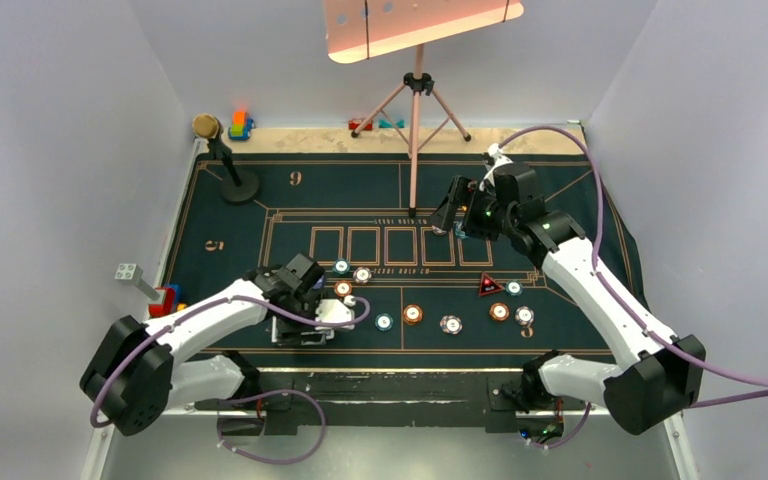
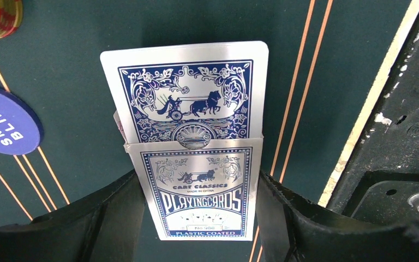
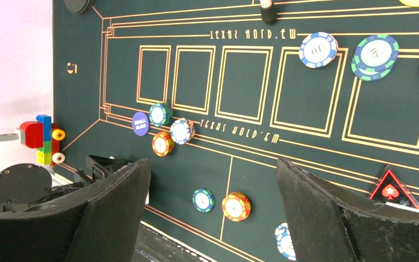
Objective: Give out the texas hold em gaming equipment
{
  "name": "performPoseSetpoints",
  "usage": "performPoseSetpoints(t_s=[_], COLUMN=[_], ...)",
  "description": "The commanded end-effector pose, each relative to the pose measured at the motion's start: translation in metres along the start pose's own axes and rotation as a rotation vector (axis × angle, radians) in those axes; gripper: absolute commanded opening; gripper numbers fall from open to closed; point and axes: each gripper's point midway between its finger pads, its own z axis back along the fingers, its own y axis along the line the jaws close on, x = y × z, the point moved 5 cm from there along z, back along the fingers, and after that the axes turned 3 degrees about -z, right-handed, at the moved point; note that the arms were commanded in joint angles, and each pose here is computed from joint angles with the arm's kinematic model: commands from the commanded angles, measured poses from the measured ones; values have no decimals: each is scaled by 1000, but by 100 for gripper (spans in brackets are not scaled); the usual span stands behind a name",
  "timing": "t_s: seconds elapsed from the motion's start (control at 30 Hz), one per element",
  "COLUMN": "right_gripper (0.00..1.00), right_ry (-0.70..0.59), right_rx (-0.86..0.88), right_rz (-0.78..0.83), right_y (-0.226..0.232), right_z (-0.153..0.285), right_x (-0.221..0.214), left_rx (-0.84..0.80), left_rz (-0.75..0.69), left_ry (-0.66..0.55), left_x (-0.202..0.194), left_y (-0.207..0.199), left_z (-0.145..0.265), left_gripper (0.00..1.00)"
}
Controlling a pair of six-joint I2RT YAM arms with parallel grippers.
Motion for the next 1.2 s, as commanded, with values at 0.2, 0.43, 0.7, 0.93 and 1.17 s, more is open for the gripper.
performPoseSetpoints(t_s=[0.2,0.43,0.7,0.93,1.17], right_gripper=[88,91,92,89,87], right_ry=[75,170,222,296,306], right_rx=[210,477,714,767,801], right_rz=[-26,-36,-7,-30,-31], right_y=[15,55,109,130,148], right_z=[-12,-18,-16,-35,-42], right_x=[-20,-52,-74,-93,-96], left_rx=[59,50,66,104,115], left_rz=[-7,18,51,75,94], left_ry=[-109,-214,-267,-287,-285], left_x=[17,52,82,97,103], left_y=[3,17,42,60,69], left_z=[44,102,146,165,165], left_gripper=[12,0,0,0,0])
